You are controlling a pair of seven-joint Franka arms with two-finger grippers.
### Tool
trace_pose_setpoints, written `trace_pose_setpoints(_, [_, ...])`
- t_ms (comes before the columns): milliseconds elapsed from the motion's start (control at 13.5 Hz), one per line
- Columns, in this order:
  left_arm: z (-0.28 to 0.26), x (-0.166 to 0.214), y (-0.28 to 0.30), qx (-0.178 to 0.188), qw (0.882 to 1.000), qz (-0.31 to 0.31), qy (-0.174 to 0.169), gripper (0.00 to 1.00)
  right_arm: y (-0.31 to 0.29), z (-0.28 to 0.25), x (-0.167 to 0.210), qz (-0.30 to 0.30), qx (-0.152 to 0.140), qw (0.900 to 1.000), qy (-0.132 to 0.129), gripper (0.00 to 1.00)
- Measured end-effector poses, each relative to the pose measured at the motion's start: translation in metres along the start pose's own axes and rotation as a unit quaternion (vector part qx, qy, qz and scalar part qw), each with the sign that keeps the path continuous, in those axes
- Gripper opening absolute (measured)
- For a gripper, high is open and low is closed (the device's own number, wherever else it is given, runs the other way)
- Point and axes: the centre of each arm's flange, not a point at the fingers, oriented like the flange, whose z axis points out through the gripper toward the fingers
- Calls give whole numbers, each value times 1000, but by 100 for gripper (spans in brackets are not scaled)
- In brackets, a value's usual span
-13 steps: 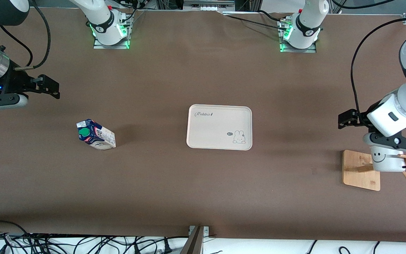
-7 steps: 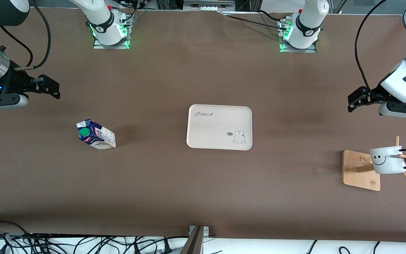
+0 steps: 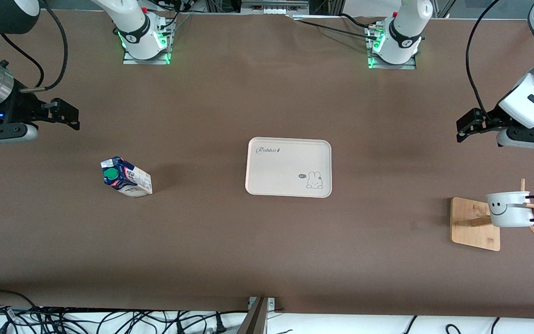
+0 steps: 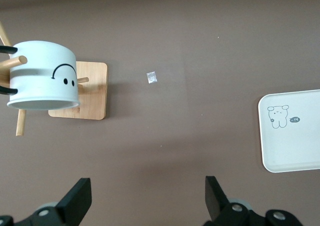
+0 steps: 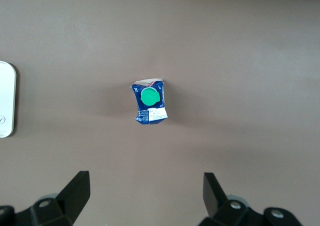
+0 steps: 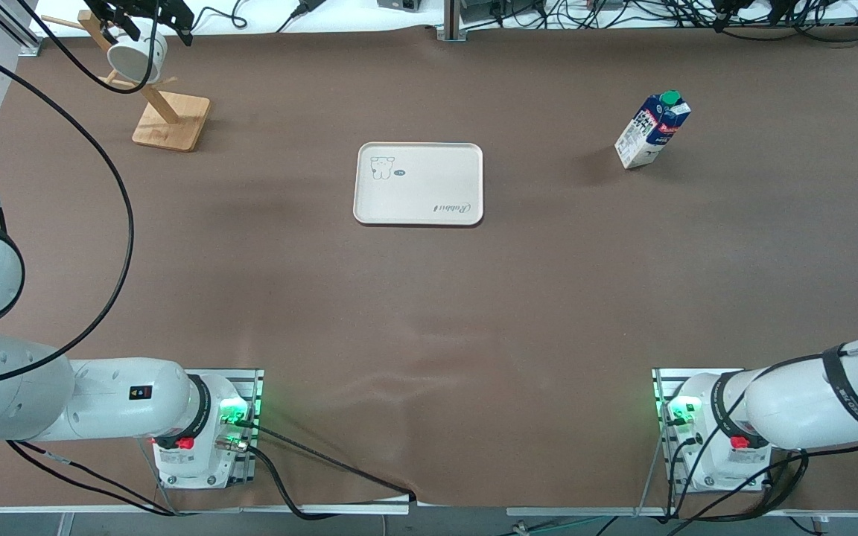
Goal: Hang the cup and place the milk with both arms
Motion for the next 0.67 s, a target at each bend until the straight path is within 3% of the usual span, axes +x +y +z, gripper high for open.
trace_pose_setpoints(669, [-2, 1, 6, 0, 1000, 5, 2, 100, 0, 0, 0, 0, 0, 1000, 0, 100])
